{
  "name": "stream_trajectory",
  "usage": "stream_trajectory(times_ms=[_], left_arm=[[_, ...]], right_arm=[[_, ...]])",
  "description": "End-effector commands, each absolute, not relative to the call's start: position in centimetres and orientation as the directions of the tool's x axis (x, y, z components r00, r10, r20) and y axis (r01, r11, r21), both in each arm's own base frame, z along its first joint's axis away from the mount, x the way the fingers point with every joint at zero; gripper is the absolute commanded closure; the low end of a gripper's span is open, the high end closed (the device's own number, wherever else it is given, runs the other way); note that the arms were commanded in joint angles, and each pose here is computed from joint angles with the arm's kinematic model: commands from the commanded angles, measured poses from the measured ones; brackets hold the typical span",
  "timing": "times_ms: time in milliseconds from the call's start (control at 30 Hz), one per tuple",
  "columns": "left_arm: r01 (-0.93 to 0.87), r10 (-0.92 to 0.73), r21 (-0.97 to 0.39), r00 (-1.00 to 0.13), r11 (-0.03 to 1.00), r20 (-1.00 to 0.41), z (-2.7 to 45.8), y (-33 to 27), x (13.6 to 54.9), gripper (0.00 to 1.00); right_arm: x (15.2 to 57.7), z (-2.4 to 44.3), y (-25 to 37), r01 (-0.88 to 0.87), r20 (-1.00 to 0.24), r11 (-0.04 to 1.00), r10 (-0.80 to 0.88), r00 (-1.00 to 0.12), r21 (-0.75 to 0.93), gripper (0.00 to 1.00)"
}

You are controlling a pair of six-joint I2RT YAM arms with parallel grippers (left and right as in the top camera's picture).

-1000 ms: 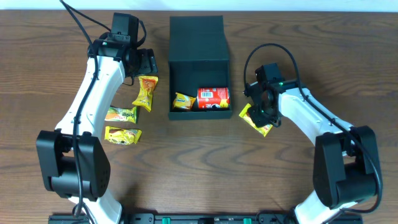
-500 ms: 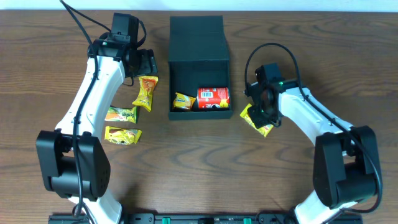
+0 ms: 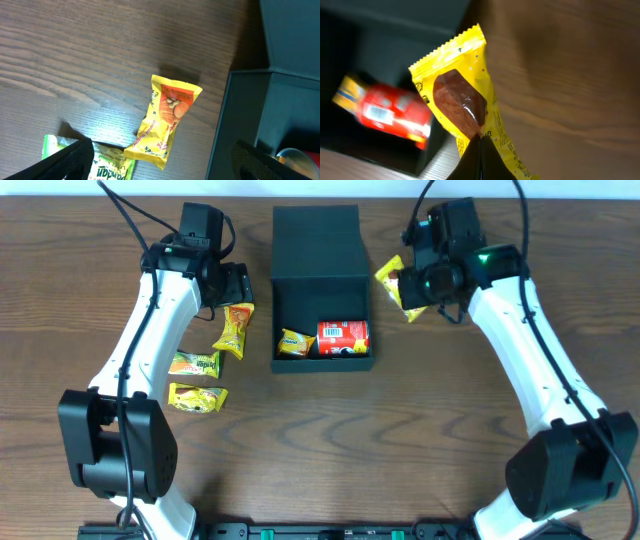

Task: Pack container
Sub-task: 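Lift the chocolate-bar packet and carry it over the box, then lower the packet upright into the box and open the right gripper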

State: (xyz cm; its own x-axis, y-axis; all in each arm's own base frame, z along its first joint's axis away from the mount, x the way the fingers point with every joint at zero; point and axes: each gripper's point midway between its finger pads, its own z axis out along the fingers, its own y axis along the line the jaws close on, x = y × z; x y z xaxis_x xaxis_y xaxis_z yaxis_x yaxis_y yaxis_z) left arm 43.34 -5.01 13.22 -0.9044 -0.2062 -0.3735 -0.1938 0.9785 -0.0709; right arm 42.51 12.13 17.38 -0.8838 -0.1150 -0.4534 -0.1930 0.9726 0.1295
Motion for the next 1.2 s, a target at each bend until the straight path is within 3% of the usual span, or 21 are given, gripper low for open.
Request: stream_trajectory(times_ms=[0, 267, 467, 633, 1167], left_arm=[[-0.241, -0.256, -0.087, -0.895, 0.967, -0.366, 13.2, -4.8, 43.2, 0.11], [-0.246, -0.259, -0.083, -0.899, 0.966, -0.354, 13.1, -4.8, 42.9, 0.10], [-0.247, -0.259, -0.078, -0.903, 0.966, -0.342, 13.0, -4.8, 42.6, 0.09], [-0.247, -0.259, -0.078, -0.903, 0.966, -0.342, 12.9, -4.8, 42.6, 0.08], [-0.247, -0.259, -0.078, -0.903, 0.966, -0.342, 13.0, -4.8, 42.6, 0.08]], right_arm=[[42.8, 18.2, 14.4, 0.041, -0.405, 0.945, 0.177, -0.897, 0.323, 0.98], [44.0, 16.7, 19.4, 0.071, -0.426, 0.934, 0.226, -0.876, 0.350, 0.98], [44.4, 13.5, 21.1, 0.162, -0.324, 0.897, 0.311, -0.894, 0.412, 0.98], [45.2, 10.9, 21.4, 0.233, -0.274, 0.877, 0.368, -0.888, 0.420, 0.98], [46.1, 9.0, 21.2, 0.264, -0.264, 0.870, 0.394, -0.881, 0.416, 0.98]])
